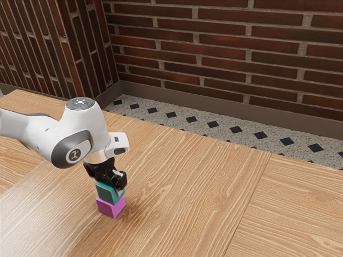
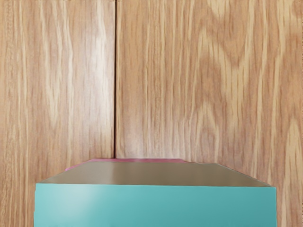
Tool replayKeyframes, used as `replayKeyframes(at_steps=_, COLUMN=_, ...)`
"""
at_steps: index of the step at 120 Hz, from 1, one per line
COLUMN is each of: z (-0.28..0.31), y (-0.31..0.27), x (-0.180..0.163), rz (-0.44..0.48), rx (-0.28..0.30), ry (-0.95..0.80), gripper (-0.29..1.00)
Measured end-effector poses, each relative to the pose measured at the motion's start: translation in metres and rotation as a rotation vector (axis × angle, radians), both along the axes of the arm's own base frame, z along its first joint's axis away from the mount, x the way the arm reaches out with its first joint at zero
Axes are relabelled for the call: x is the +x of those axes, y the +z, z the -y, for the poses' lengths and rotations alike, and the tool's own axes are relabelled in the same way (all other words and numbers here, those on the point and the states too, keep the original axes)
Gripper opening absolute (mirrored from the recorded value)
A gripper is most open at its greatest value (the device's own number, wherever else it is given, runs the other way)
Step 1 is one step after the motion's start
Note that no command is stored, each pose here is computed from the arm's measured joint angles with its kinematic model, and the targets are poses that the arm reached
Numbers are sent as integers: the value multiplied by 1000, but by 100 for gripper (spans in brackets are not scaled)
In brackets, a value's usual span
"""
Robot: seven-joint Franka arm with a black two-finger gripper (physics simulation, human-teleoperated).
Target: Pick up the blue block with one arm, and put the blue block on the table with one arm
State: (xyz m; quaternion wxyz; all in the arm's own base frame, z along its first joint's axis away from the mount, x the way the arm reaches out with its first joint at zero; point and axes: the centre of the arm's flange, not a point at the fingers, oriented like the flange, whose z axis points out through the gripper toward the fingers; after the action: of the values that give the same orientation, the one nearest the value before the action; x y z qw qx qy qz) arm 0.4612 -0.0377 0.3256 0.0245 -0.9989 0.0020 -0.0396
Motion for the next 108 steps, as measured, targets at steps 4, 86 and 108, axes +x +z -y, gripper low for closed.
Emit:
replayKeyframes(at_steps=4, z=0, y=0, x=0, rz=1, rx=0, ry=2, gripper=40)
replayKeyframes(at_steps=86, z=15, y=11, x=139, rz=65, rx=38, ry=4, gripper=47)
replayKeyframes(at_steps=108, z=15, y=10, x=138, rz=58, rx=31, ry=-6, gripper=59)
